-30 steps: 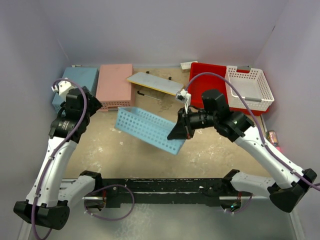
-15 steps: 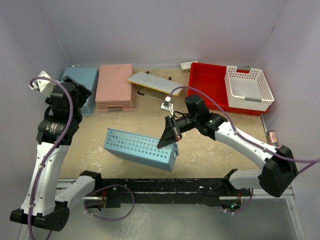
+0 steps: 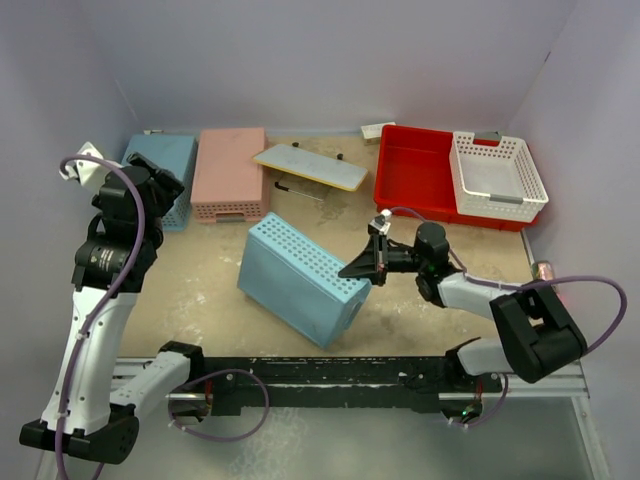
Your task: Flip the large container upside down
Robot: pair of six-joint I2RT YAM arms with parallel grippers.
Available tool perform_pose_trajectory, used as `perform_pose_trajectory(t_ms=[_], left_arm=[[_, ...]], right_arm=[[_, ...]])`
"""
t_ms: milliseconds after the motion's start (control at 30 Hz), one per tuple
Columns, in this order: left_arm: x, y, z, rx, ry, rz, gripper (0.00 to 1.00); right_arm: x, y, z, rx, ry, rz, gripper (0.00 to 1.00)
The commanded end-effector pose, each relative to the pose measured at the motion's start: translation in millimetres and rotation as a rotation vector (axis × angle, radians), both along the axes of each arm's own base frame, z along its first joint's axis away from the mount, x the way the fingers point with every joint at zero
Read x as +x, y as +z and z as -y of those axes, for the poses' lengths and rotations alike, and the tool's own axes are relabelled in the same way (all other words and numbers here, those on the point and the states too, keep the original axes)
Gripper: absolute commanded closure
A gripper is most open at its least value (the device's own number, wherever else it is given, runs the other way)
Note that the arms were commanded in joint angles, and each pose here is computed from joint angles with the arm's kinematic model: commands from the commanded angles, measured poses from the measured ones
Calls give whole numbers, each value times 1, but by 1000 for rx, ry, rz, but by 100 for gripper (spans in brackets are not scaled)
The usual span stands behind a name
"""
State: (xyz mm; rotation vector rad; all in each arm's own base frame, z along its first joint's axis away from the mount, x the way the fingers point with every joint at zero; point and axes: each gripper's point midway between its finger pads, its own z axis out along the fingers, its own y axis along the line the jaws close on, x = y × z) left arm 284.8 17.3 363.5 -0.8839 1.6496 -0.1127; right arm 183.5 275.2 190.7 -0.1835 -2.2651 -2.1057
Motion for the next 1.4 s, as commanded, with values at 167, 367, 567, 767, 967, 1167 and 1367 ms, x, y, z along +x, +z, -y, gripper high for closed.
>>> perform_pose_trajectory(t_ms=[167,367,567,767,967,1167,1367], left_arm=[[-3,-3,5,7,-39,21,36],[0,-15,15,12,-103,-16,36],[1,-43,38,31,-258,-124,36],[-13,-66,37,45,-278,-191,35],[-15,-71,40,46,-301,-209,35],[-5,-69,49,20,-331,-173,36],[-6,-72,52,24,-356,-197,36]], right_arm=[[9,-64,28,-96,-294,-215,49],[5,-89,39,-301,-289,-121,33],[16,-90,69,-656,-264,99,7],[26,-74,82,-764,-220,252,3],[47,-62,85,-816,-192,414,1],[56,-66,69,-748,-78,481,0],[33,-71,31,-607,46,448,1]])
